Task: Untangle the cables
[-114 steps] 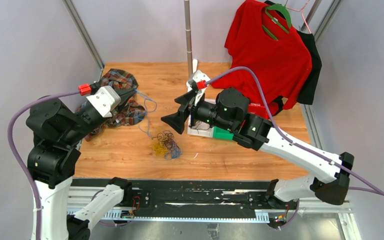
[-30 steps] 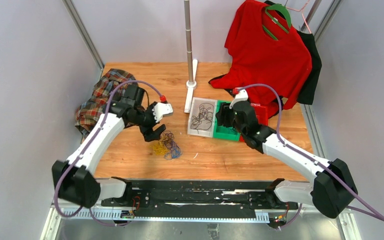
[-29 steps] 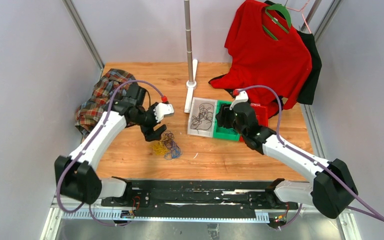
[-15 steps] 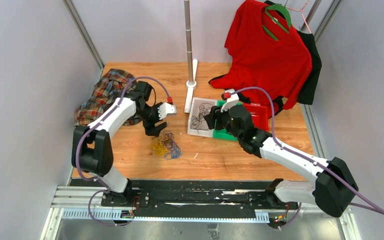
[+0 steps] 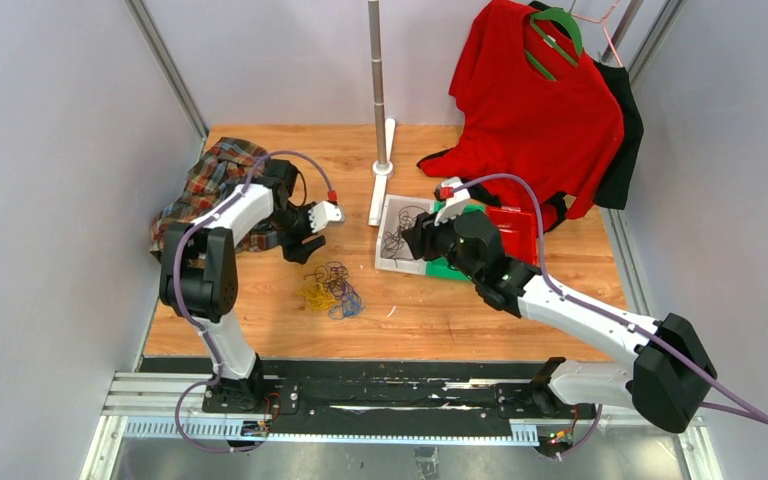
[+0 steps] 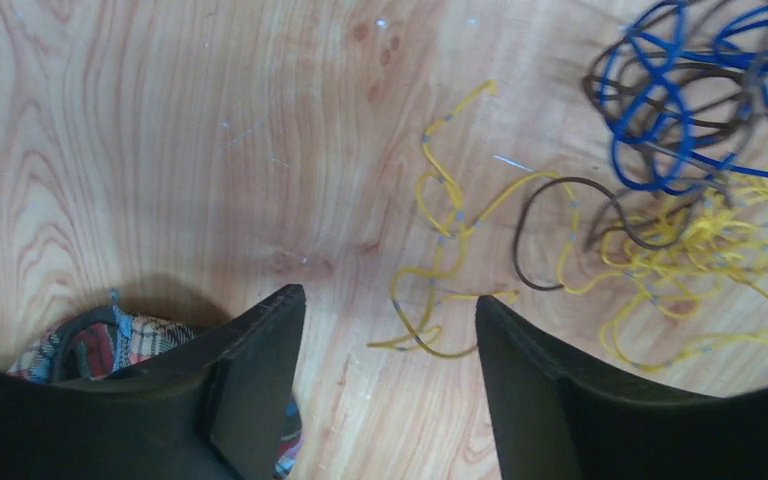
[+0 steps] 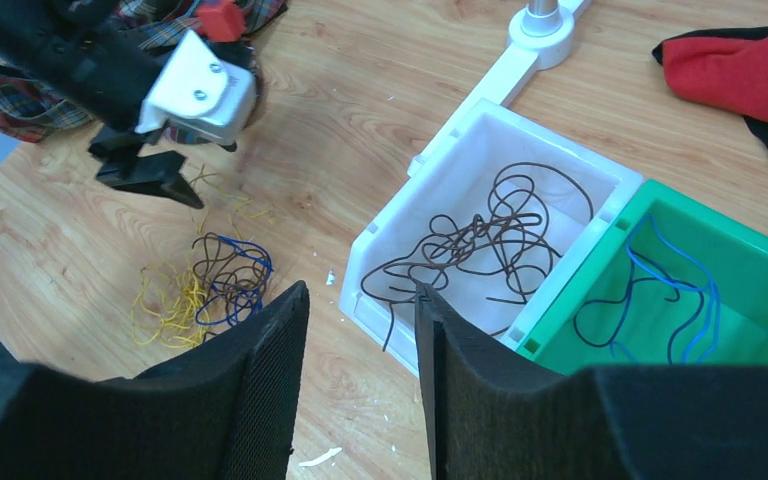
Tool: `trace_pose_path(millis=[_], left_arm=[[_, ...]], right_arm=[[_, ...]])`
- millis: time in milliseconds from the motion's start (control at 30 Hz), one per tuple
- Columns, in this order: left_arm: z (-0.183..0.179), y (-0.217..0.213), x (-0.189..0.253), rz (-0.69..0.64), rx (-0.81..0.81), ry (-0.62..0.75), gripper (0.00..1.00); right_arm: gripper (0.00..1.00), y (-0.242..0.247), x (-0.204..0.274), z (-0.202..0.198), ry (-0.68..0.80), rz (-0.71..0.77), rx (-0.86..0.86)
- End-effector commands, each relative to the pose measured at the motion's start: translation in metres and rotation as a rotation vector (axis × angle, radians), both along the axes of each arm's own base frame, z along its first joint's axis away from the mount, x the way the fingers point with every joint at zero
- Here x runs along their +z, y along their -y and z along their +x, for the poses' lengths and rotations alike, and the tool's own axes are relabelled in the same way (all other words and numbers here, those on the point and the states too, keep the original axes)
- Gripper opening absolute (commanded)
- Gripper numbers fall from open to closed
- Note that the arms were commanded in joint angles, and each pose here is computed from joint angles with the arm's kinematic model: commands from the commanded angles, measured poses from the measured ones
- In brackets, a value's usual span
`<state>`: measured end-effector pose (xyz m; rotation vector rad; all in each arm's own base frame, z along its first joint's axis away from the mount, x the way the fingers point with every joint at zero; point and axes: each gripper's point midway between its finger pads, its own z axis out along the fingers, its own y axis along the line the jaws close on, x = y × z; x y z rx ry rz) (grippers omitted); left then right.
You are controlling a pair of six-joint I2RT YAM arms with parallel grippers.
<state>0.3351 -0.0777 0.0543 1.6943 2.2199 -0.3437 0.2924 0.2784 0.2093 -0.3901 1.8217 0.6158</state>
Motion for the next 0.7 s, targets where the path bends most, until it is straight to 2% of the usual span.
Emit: trace_pose_path(millis=[0,33,100,200,300,400,467,567,667], left_arm=[[0.016,-0.009,-0.013,0.041,0.066,0.04,0.66],[0.018,-0.01,-0.013,0.046,0.079,0.048,0.63],[0.023,-0.012,-0.011,0.052,0.112,0.067,0.49],[0.02,-0.007,0.007,0.023,0.129,0.077,0.24],[0.006,0.001,0.043,-0.042,0.13,0.109,0.02],[-0.014,0.01,0.087,-0.116,0.116,0.132,0.01],[-0.028,0.016,0.114,-0.165,0.114,0.146,0.01],[-0.044,0.025,0.157,-0.244,0.109,0.204,0.01],[-0.06,0.035,0.202,-0.339,0.094,0.292,0.01]], right_arm=[[0.42,-0.013,0.018,-0.004,0.05,0.023,0.039],[0.41,-0.013,0.018,-0.004,0.05,0.024,0.039],[0.35,-0.013,0.02,-0.004,0.055,0.03,0.04],[0.22,-0.016,0.027,-0.006,0.067,0.044,0.049],[0.15,-0.021,0.034,-0.007,0.082,0.052,0.062],[0.15,-0.028,0.042,-0.009,0.107,0.048,0.079],[0.19,-0.036,0.052,-0.012,0.129,0.051,0.099],[0.4,-0.056,0.068,-0.021,0.176,0.065,0.161],[0.54,-0.08,0.089,-0.034,0.248,0.091,0.232]])
